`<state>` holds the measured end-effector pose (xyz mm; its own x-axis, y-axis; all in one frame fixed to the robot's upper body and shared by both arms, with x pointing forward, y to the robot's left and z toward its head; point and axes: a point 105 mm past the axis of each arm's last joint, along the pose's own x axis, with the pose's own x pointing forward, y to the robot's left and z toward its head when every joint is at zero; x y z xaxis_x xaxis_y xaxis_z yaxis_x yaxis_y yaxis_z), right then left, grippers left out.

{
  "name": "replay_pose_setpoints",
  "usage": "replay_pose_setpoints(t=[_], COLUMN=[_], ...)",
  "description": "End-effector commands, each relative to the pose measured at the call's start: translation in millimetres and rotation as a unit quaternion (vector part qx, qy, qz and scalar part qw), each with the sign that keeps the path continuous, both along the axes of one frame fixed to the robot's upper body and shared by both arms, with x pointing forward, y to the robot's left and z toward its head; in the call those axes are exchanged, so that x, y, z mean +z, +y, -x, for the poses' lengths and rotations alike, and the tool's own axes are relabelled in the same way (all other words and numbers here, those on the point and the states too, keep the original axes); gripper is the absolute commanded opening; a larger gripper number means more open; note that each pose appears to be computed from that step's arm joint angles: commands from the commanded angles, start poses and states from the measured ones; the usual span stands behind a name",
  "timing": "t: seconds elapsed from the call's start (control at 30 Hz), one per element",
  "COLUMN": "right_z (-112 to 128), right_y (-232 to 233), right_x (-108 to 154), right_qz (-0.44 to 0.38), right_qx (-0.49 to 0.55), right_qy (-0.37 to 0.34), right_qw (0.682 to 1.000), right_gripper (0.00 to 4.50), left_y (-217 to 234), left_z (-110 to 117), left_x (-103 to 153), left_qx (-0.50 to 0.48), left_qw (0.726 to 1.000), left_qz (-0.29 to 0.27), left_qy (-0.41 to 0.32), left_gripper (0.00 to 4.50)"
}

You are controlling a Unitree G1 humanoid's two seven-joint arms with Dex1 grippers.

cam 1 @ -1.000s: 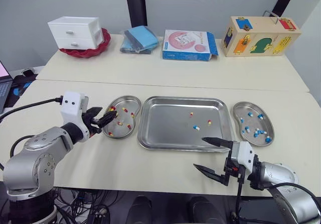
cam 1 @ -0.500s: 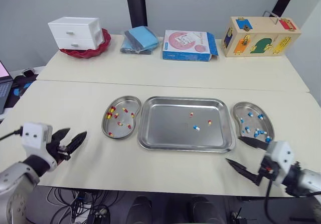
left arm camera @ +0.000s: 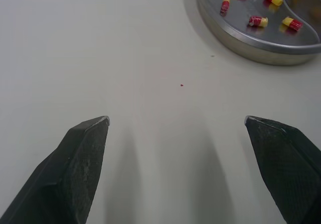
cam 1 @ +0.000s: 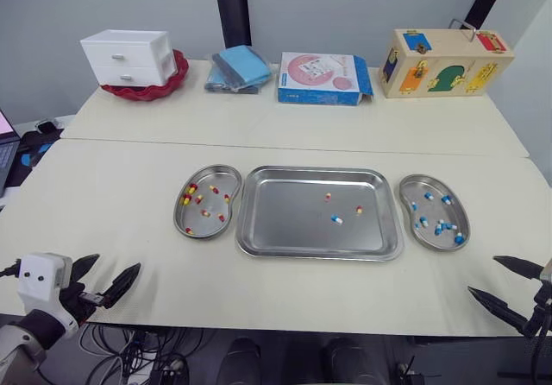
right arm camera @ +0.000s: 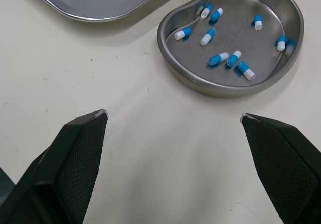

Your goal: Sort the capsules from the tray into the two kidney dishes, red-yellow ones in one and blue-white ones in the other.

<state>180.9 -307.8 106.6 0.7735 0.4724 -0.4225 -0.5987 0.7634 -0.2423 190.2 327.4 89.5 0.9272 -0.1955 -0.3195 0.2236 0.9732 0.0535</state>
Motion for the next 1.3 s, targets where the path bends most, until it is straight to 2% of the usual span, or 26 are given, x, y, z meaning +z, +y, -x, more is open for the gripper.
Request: replay_pose_setpoints(t=[0.03,0.2,0.4,0.7,0.93,1.07,1.2,1.3], right_z=[-1.9,2.0,15.0,40.7,53.8,36.9,3.1,-17.7], right_y=[-0.4,1.2,0.5,13.7,75.7,122.1,157.7,167.5], right_x=[8.6,6.7,5.1,-0.1,0.3,5.6,15.9,14.1], right_qz=[0.015,0.021,0.025,0.031,-0.015,-0.039,-0.082,-0.073], right_qx=[0.011,0.027,0.027,0.053,0.132,0.152,0.139,0.132], right_qy=[-0.009,0.005,0.017,0.046,0.076,0.048,0.011,-0.001], right_qw=[1.0,0.999,0.999,0.997,0.988,0.986,0.987,0.989], right_gripper=[4.5,4.5,4.5,4.5,4.5,4.5,4.5,4.5], left_y=[-13.2,-52.9,-121.0,-144.1,-150.0,-150.9,-153.8,-155.8], left_z=[6.3,16.6,20.1,15.3,9.7,7.7,4.5,1.6], left_x=[4.4,6.7,25.5,23.0,17.3,15.7,16.9,18.2], left_qx=[-0.067,-0.209,-0.356,-0.412,-0.423,-0.424,-0.429,-0.43], left_qw=[0.997,0.977,0.934,0.906,0.899,0.898,0.896,0.895], left_qz=[-0.026,-0.024,0.037,0.058,0.055,0.053,0.049,0.047], left_qy=[0.008,0.027,-0.019,-0.076,-0.103,-0.106,-0.109,-0.111], left_gripper=[4.49,4.49,4.49,4.49,4.49,4.49,4.49,4.49])
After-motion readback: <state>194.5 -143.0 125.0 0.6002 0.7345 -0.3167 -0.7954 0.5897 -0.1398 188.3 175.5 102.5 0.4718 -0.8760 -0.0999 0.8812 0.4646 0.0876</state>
